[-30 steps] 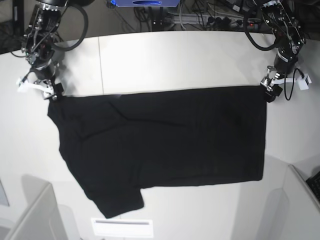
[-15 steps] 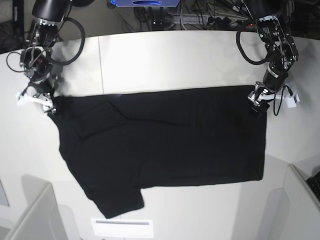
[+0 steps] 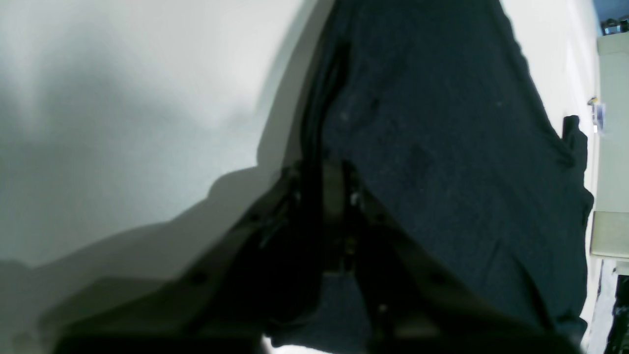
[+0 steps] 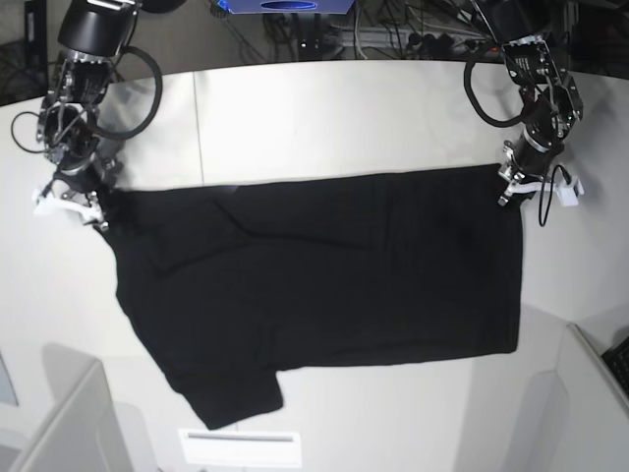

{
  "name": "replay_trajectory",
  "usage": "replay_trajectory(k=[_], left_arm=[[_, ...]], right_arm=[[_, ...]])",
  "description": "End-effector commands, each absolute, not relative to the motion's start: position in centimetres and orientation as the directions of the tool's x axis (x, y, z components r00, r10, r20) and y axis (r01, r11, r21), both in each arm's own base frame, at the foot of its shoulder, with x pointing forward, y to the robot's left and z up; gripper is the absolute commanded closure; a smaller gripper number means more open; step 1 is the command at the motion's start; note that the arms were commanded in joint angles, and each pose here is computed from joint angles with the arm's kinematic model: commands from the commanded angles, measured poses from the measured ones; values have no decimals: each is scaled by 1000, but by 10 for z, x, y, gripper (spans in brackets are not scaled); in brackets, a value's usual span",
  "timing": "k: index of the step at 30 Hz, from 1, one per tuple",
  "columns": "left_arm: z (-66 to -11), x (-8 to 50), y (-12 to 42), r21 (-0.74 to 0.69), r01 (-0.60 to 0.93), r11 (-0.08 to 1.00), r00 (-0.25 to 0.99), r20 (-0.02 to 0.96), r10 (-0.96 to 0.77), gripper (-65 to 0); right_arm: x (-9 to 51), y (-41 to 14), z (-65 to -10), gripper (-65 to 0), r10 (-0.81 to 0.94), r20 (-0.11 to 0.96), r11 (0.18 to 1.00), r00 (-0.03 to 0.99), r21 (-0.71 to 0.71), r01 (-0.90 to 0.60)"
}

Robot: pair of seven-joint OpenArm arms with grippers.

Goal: Fold the T-shirt properly
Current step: 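Drag the shirt toward the robot with both grippers, then release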

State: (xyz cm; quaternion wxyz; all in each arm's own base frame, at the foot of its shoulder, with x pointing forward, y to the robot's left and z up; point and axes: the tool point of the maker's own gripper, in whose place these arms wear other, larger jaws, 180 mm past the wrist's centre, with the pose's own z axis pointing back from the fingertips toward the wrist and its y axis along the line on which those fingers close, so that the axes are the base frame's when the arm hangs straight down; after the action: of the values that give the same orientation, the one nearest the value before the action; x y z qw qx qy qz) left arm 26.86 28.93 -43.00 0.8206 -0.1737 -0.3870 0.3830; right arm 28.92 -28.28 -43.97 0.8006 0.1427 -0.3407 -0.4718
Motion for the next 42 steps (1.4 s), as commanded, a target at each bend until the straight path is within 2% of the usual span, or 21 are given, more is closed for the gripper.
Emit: replay_trajectory(k=[1,5,6,12,20,32,38,42], left_arm=[[-427,270,292,-573,-495,653,413,507,757,0],[-427,269,293,-571,-495,654,414,507,756,0],[-427,268,295,-567,-496,658,416,511,753,0],[-423,260,308,-530,-497,687,434,534,726,0],[-406,242,316,-472,-467,748,464,590,661,0],[-393,209,302,-413,-421,807,549,592,590,0],[-397,189,300,-387,-425,818,581,577,574,0],[-400,178,301,-367,-428,826,603,565,563,0]], right_arm=[[284,-277,-445,-245,-853,383,519,355,542,661],[294,-269,-439,-18,-813,419,582,403,584,566],[294,-267,-441,0,-809,418,588,414,588,555],[286,-266,-448,0,-810,404,586,426,581,565],[262,-264,-429,0,-761,450,649,468,554,522],[207,-254,-419,0,-707,472,706,526,498,503],[179,-272,-414,0,-734,479,678,482,474,562],[162,-278,-412,0,-736,450,676,506,453,581]])
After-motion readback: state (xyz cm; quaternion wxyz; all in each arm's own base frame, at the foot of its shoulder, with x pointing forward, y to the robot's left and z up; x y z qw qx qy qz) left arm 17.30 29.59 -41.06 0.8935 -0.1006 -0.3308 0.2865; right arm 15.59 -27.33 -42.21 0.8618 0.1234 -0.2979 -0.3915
